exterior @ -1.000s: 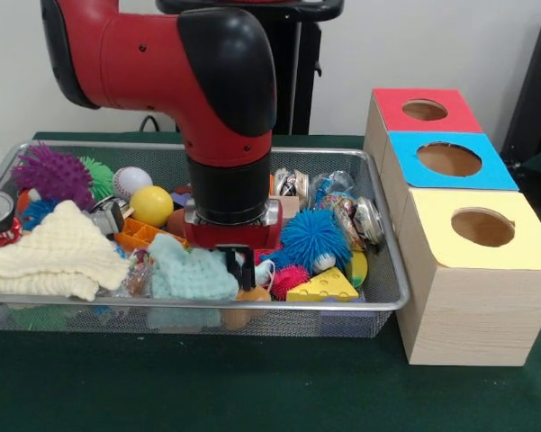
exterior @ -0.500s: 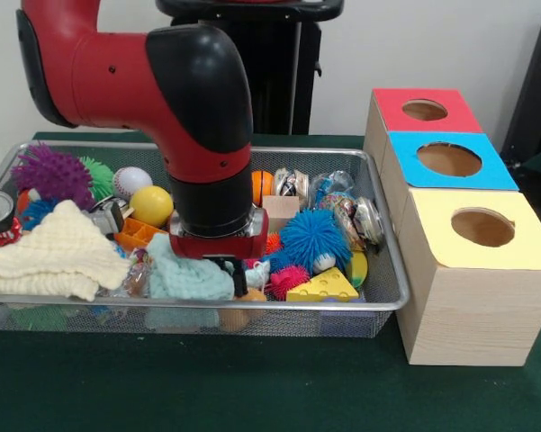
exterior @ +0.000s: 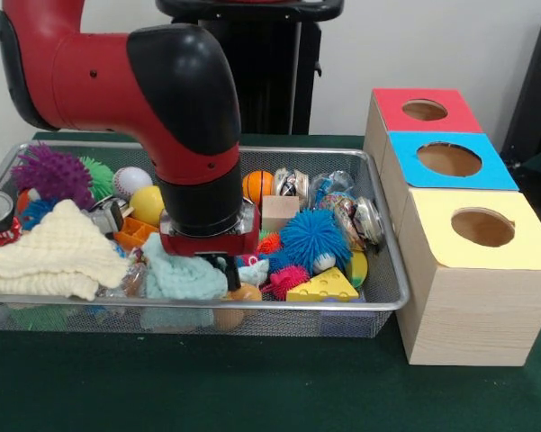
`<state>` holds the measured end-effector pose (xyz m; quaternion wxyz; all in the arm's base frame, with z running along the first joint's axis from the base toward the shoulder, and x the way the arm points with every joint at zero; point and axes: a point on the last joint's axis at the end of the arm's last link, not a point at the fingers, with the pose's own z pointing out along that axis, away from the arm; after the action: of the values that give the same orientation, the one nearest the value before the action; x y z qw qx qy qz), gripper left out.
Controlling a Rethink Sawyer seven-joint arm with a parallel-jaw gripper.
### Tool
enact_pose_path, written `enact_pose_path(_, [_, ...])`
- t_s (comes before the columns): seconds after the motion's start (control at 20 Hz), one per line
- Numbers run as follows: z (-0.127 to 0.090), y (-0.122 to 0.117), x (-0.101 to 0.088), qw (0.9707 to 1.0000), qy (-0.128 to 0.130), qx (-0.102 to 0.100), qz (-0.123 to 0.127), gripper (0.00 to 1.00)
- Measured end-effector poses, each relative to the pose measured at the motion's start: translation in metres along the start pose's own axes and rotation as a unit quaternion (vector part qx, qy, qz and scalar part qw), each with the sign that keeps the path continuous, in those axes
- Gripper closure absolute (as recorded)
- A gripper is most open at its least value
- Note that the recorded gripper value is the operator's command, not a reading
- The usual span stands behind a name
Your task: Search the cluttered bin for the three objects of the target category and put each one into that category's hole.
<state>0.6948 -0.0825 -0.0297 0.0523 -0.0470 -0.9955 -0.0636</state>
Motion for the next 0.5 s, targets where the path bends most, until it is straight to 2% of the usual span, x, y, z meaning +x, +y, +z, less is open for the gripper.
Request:
enact_pose_path(0.3, [-0.024, -0.025, 0.005, 0.9992, 0.036, 0.016, -0.004, 1.0])
enact_pose_path(0.5, [-0.051, -0.044, 0.005, 0.9985, 0.042, 0.036, -0.007, 1.0])
